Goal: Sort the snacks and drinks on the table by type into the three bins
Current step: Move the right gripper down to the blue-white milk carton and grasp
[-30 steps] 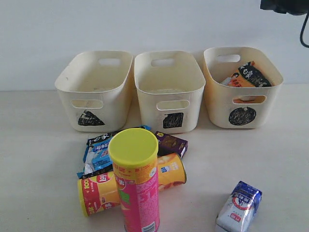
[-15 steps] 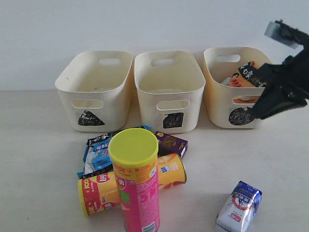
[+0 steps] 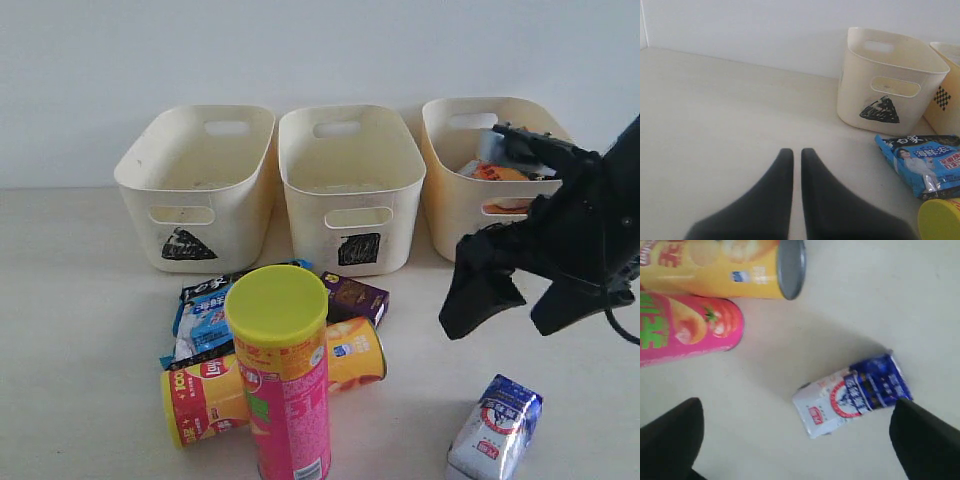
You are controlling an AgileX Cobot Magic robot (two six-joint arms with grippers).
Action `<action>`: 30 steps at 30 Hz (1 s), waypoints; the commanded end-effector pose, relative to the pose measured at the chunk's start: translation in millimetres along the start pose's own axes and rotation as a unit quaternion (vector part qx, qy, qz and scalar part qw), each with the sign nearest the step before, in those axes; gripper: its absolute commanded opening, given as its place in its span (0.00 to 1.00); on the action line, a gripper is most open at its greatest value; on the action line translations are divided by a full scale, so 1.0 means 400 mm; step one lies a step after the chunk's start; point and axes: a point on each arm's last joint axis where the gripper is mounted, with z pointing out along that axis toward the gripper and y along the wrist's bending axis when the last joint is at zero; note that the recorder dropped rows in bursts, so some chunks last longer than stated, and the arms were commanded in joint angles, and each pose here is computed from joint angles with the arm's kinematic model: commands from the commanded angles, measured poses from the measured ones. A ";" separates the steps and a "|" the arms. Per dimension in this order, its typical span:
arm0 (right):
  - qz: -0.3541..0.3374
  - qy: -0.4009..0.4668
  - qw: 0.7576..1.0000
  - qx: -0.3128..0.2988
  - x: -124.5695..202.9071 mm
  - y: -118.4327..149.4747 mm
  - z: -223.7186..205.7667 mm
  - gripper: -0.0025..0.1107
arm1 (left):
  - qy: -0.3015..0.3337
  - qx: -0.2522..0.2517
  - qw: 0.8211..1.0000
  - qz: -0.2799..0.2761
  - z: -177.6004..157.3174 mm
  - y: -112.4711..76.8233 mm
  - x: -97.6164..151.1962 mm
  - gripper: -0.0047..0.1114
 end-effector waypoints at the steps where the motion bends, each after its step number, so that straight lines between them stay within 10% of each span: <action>1: 0.047 0.004 0.992 0.120 0.009 -0.008 0.003 0.83 | -0.002 0.001 1.000 -0.004 0.000 0.000 0.001 0.08; 17: 0.245 -0.092 0.955 0.139 0.094 -0.065 0.140 0.83 | -0.002 0.001 1.000 -0.004 0.000 0.000 0.001 0.08; 30: 0.279 -0.083 0.949 0.120 0.145 -0.045 0.258 0.83 | -0.002 0.001 1.000 -0.004 0.000 0.000 0.001 0.08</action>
